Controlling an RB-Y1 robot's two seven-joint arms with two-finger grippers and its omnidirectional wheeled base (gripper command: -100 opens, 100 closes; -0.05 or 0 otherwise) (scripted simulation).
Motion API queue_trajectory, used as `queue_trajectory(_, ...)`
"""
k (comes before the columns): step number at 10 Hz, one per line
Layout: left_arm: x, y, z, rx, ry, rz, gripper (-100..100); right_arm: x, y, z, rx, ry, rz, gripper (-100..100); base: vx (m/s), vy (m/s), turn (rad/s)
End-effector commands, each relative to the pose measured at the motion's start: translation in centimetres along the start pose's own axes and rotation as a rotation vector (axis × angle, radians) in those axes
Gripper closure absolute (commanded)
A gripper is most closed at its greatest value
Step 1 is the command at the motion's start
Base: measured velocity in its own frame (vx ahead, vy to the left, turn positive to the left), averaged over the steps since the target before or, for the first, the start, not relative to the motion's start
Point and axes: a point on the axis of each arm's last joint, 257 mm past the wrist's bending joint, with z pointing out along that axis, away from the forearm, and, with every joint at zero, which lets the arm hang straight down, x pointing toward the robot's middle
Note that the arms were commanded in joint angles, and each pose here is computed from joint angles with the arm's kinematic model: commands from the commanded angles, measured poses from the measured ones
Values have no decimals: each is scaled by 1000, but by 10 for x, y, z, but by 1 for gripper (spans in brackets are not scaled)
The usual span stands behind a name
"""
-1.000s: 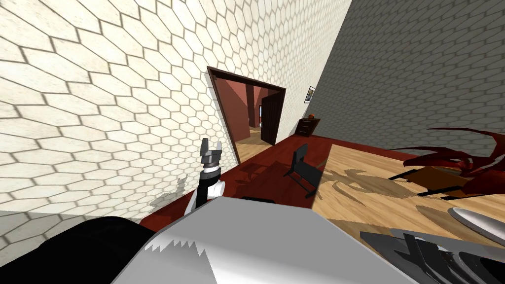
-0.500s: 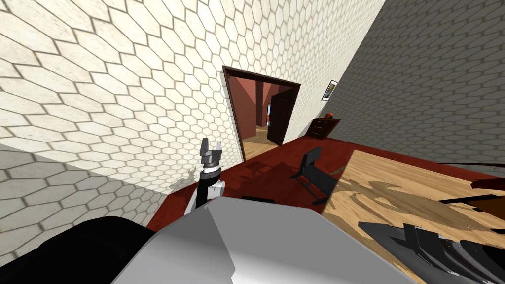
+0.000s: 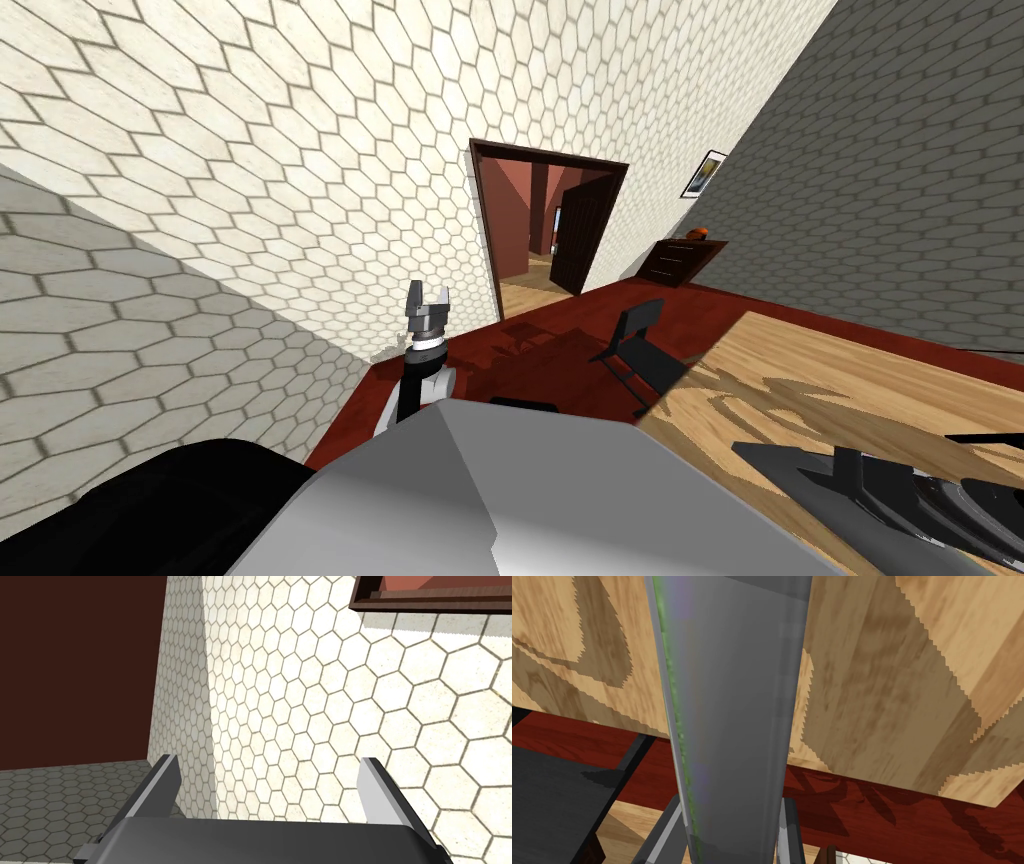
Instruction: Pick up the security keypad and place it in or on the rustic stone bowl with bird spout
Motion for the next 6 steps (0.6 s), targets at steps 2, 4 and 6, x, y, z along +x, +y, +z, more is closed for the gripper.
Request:
queue_trajectory(2, 0, 0, 0, 0, 0, 0, 0, -2, -8, -14, -3, -4, 52, 100, -213, -98, 167)
queue_trajectory(4, 0, 0, 0, 0, 0, 0, 0, -5, -13, -24, -5, -6, 91, 100, -278, -102, 171)
queue_trajectory(6, 0, 0, 0, 0, 0, 0, 0, -7, -18, -35, -6, -6, 129, 100, -274, -109, 131)
